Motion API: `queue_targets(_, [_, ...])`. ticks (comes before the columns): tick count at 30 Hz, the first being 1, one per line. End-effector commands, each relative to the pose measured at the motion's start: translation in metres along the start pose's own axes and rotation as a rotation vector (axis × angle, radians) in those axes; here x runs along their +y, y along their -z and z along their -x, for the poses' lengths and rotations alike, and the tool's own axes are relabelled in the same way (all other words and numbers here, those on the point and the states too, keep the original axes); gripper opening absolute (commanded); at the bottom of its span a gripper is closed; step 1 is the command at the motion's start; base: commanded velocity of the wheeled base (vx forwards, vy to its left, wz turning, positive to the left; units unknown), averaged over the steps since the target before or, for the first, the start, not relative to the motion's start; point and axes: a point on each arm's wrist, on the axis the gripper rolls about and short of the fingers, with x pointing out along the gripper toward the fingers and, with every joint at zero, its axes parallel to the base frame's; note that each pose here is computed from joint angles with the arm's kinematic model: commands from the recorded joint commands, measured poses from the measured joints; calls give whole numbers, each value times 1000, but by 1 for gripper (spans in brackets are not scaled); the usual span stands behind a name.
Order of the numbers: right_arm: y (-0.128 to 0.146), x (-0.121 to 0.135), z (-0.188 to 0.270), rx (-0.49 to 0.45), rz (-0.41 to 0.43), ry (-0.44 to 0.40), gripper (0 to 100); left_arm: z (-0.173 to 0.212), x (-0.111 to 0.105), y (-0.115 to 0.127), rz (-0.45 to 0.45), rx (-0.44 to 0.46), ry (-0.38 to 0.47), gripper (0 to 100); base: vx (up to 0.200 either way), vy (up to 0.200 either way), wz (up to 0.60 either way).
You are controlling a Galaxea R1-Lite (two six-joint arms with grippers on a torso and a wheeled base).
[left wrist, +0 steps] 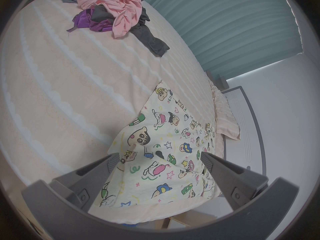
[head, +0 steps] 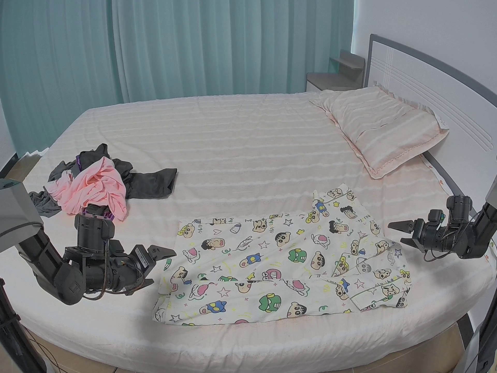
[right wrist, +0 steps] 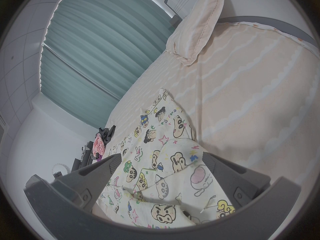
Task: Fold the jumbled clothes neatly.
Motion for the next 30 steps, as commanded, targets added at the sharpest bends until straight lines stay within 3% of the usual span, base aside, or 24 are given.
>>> queue_targets(1, [1, -1, -1, 3, -3, 1, 100, -1, -2, -3, 50, -8, 7, 100, 0, 0, 0])
queue_targets(9, [1, -1, 0, 3, -3, 1, 100, -1, -2, -6, 90, -10, 16, 100, 150, 0, 0])
queue_targets(21, [1, -1, 0, 4, -2, 1, 100, -1, -2, -5, 89, -11, 22, 100, 0, 0, 0])
queue_targets(30, [1, 0, 0, 4, -2, 0, 100, -2, -2, -1, 85, 1, 19, 100, 0, -200, 0])
